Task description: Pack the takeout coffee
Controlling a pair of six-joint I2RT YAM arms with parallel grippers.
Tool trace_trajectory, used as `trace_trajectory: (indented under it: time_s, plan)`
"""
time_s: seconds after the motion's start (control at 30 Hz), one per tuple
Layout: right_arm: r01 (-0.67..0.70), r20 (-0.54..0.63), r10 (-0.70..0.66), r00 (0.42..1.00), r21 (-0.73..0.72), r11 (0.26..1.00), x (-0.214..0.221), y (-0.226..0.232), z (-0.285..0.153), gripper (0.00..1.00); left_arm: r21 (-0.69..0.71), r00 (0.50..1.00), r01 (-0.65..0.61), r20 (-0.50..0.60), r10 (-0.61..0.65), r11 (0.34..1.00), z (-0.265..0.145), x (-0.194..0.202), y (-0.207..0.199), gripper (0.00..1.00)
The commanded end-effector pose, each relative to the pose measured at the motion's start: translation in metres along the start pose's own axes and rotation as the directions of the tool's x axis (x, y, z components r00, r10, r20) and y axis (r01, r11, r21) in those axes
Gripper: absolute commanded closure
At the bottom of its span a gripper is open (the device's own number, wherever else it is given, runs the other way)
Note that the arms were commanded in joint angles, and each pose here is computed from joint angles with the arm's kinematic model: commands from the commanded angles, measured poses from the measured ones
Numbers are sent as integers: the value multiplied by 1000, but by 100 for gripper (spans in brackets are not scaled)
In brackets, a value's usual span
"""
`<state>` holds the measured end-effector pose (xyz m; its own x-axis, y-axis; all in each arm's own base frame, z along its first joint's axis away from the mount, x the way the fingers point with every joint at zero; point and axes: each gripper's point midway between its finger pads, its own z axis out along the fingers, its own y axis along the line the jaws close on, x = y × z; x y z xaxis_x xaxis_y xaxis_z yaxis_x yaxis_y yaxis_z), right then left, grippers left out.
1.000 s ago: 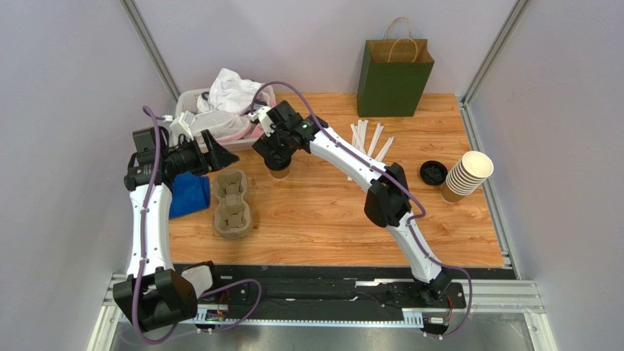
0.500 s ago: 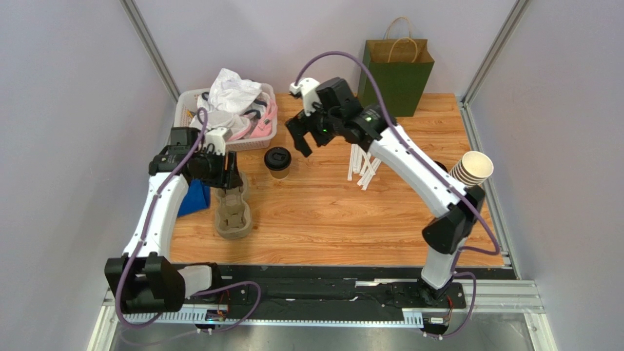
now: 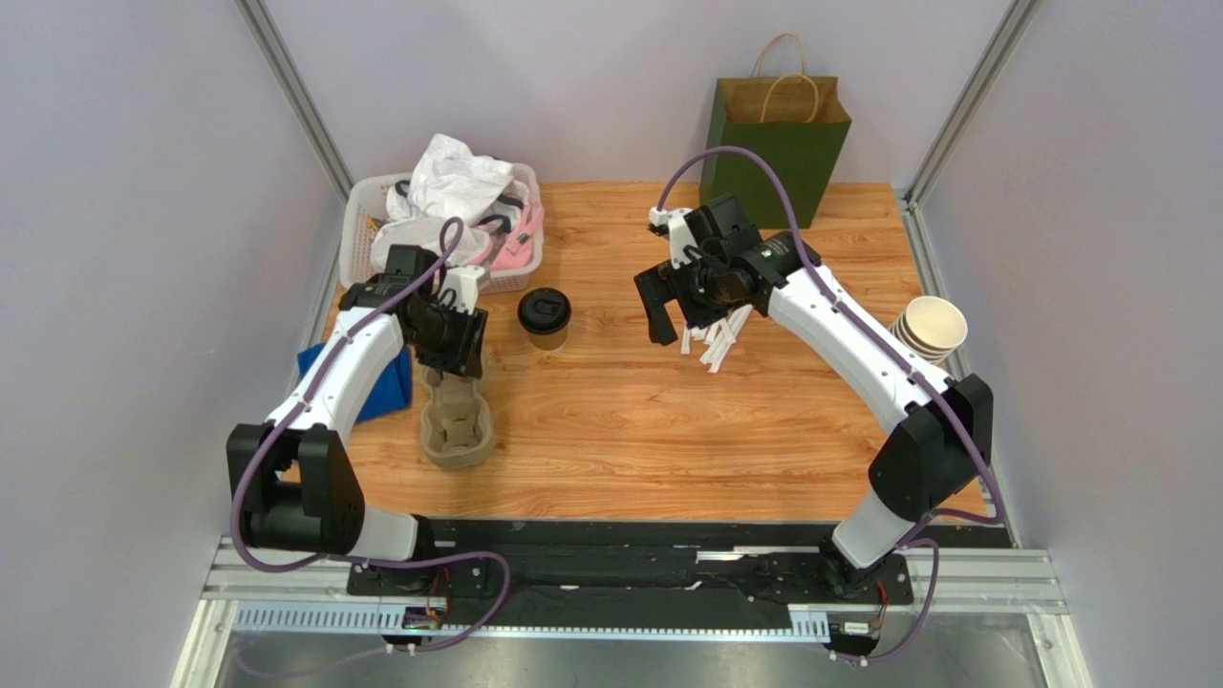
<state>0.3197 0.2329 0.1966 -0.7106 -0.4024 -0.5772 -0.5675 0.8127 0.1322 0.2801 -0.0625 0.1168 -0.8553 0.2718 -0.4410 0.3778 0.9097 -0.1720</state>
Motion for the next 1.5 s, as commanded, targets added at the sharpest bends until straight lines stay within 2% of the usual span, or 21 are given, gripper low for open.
trace_trajectory:
  time_s: [0.0,0.3,0.73,1.17,1.4,1.47]
  plan:
    - [2,112,2,994,-39,999,-24,12,-25,0,-25,998,-51,44,52,998,1,-18,4,50]
    - [-8,98,14,995,-55,998,-27,14,-20,0,-14,998,-58,24,59,998,14,-14,2,56]
    - [-29,86,34,996,-67,997,-27,11,-18,0,14,998,-56,-1,56,998,23,-7,-1,59]
    - [-46,77,53,996,-82,996,-25,10,-16,0,14,999,-53,0,53,998,22,-6,-1,81]
    - [-55,72,61,996,-85,995,-25,9,-15,0,7,997,-74,34,73,997,1,-14,-6,100]
    - [-55,69,62,996,-90,994,-24,10,-14,0,3,996,-79,42,79,997,-7,-14,-7,100]
